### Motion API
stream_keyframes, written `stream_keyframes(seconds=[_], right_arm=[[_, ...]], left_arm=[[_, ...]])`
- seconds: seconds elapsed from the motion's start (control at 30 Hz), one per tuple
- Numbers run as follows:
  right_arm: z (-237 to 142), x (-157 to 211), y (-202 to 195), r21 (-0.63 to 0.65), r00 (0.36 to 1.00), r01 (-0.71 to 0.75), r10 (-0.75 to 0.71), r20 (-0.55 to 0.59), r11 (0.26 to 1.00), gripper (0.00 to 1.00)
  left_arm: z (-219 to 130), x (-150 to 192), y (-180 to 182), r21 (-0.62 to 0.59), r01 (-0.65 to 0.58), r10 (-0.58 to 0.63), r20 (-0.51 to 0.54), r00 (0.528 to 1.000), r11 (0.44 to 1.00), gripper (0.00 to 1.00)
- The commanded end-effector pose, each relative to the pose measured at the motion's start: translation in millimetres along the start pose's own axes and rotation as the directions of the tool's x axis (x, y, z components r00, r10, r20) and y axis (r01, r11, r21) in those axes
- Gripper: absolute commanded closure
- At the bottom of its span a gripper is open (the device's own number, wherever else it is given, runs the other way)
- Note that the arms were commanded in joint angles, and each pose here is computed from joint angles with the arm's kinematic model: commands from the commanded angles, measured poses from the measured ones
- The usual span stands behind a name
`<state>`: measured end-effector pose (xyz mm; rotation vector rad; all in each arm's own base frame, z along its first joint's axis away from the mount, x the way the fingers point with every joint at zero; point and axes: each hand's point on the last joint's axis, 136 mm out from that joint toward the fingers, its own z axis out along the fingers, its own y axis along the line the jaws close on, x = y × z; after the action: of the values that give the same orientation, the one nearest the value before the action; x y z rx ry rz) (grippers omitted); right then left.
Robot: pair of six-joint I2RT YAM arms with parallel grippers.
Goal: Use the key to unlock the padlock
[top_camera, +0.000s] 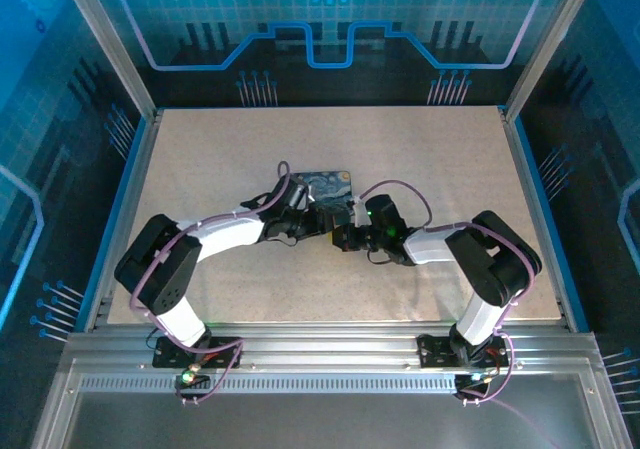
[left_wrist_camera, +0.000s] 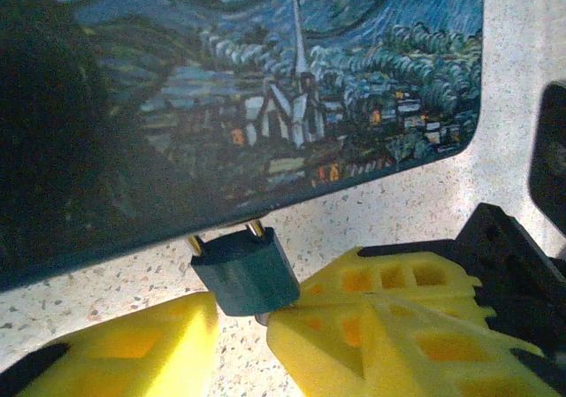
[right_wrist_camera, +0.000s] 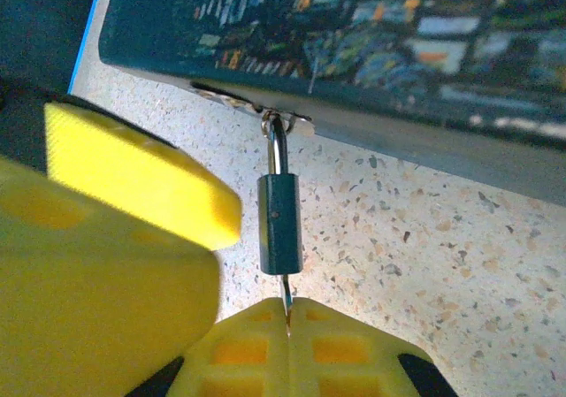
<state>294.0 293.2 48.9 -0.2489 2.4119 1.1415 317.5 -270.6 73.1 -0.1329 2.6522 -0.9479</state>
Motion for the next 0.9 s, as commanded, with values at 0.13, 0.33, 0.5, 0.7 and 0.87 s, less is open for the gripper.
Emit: stream_keyframes(seconds=[0.13,0.33,0.5,0.7,0.87], right_arm=[[6,-3,11,-0.034,0.998,-0.053,0.052,-0.030,0.998,1.00],[5,0,12,-0.037,0.993,-0.109,0.108,-0.037,0.993,1.00],[9,6,12,-0.035,0.991,-0.128,0.126,-0.050,0.991,1.00],[10,7,13,-0.033,0.990,-0.132,0.130,-0.052,0.991,1.00],[10,7,13,-0.035,0.989,-0.139,0.137,-0.051,0.990,1.00]], left_arm=[[-20,7,1,0.109,0.093,-0.096,0.018,0.995,0.990,0.44],[-21,9,1,0.253,0.192,-0.218,0.078,0.973,0.948,0.44],[-21,6,6,0.337,0.228,-0.288,0.138,0.948,0.913,0.44],[-21,-4,9,0.395,0.249,-0.338,0.173,0.925,0.884,0.43],[-13,-6,15,0.417,0.289,-0.382,0.160,0.910,0.862,0.43]])
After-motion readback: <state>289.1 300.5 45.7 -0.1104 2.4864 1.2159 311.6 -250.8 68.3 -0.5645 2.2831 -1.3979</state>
